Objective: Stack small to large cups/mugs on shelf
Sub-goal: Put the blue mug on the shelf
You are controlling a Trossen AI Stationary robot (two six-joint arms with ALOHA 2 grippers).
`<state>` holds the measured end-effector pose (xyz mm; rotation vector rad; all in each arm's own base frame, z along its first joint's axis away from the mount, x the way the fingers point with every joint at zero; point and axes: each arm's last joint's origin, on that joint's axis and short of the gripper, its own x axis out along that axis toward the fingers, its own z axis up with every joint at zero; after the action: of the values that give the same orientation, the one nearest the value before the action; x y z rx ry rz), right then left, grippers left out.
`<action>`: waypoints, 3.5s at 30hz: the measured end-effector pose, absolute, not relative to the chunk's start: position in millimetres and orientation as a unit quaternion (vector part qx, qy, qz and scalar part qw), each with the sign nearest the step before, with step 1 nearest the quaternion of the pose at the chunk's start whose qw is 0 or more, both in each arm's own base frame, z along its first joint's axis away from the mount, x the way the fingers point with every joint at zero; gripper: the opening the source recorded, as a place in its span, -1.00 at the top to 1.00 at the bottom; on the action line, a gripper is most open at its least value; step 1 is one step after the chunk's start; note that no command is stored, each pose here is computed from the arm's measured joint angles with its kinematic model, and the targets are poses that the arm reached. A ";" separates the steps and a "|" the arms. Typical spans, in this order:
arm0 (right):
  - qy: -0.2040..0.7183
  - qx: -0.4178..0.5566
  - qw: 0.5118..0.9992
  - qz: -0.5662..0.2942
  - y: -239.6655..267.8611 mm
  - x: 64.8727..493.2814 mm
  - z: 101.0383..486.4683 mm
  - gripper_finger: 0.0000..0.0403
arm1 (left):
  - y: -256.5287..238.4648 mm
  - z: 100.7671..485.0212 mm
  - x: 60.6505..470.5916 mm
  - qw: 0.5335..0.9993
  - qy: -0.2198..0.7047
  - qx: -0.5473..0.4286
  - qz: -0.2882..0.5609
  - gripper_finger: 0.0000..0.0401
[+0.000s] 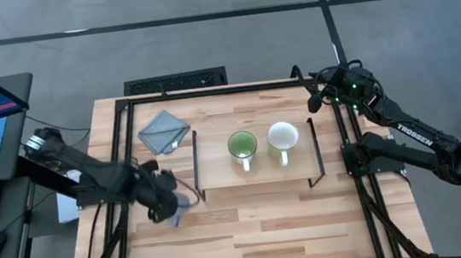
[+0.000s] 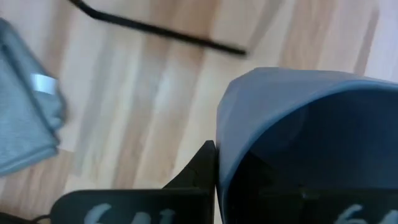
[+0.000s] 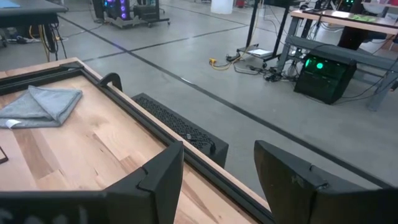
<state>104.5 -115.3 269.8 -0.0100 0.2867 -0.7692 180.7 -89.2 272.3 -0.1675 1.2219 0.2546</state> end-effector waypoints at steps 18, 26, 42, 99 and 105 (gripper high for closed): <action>0.142 -0.004 0.917 -0.374 -115.2 104.5 269.3 -0.10 | -59.4 307.7 160.6 0.856 0.503 -0.092 0.073 0.96; 0.142 -0.004 0.917 -0.374 -115.2 104.4 269.2 -0.10 | -56.7 345.7 168.7 0.912 0.400 0.029 0.080 0.96; 0.146 -0.001 0.916 -0.373 -115.2 104.3 268.3 -0.10 | -4.7 403.4 182.5 0.921 0.343 -0.005 0.182 0.96; 0.209 0.026 0.908 -0.363 -111.7 101.4 255.6 -0.10 | 62.6 358.4 320.8 0.782 0.610 -0.117 0.057 0.96; 0.210 0.026 0.908 -0.363 -111.7 101.4 255.6 -0.10 | 62.9 358.4 320.8 0.784 0.611 -0.101 0.051 0.96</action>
<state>101.4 -111.7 255.6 0.0530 0.4324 -0.7489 320.8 62.9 358.4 -0.2188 1.3180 0.1099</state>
